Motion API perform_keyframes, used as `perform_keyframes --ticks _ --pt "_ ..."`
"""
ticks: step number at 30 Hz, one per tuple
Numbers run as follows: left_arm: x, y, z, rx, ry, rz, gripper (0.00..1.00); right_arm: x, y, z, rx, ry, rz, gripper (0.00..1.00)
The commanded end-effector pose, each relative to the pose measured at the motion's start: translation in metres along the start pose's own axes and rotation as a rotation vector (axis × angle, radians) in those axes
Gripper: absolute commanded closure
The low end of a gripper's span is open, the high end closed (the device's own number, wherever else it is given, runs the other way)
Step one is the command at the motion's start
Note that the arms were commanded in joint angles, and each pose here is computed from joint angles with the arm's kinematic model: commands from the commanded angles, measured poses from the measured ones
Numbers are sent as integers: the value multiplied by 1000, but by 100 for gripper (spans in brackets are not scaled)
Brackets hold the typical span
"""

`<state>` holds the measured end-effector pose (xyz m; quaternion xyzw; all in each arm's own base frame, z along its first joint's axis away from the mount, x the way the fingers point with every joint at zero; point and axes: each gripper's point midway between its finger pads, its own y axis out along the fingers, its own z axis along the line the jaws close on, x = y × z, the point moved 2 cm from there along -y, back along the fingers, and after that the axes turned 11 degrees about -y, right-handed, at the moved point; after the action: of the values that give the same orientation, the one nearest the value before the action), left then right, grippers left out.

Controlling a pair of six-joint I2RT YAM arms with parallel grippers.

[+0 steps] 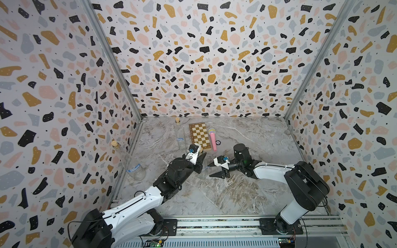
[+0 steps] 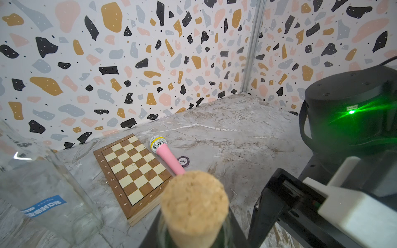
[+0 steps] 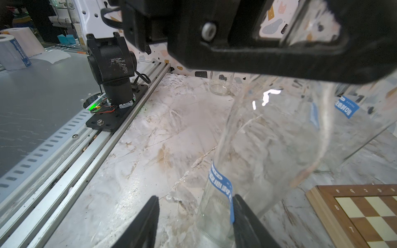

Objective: Remove the label from the bottle
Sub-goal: Tear open the label from the bottle.

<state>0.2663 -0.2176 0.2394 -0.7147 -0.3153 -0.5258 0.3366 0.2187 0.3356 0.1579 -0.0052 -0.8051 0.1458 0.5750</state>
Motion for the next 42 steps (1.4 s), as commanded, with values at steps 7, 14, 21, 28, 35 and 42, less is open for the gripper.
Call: perform_keyframes --ticks 7,14,21,28,35,42 --pt "7 -4 -5 -29 -27 -33 100 5 6 -11 3 -13 8 50" --pt "6 -4 -6 -31 -27 -29 100 2 8 -16 -12 -18 27 53" --pt "7 -4 -6 -32 -27 -32 100 1 9 -19 -18 -21 30 59" --pt "7 -5 -6 -31 -27 -33 100 0 10 -22 -21 -12 37 72" --pt "7 -5 -6 -34 -27 -35 100 0 8 -24 -21 -10 42 83" --pt "8 -5 -6 -32 -26 -37 100 -1 9 -23 -15 -4 43 88"
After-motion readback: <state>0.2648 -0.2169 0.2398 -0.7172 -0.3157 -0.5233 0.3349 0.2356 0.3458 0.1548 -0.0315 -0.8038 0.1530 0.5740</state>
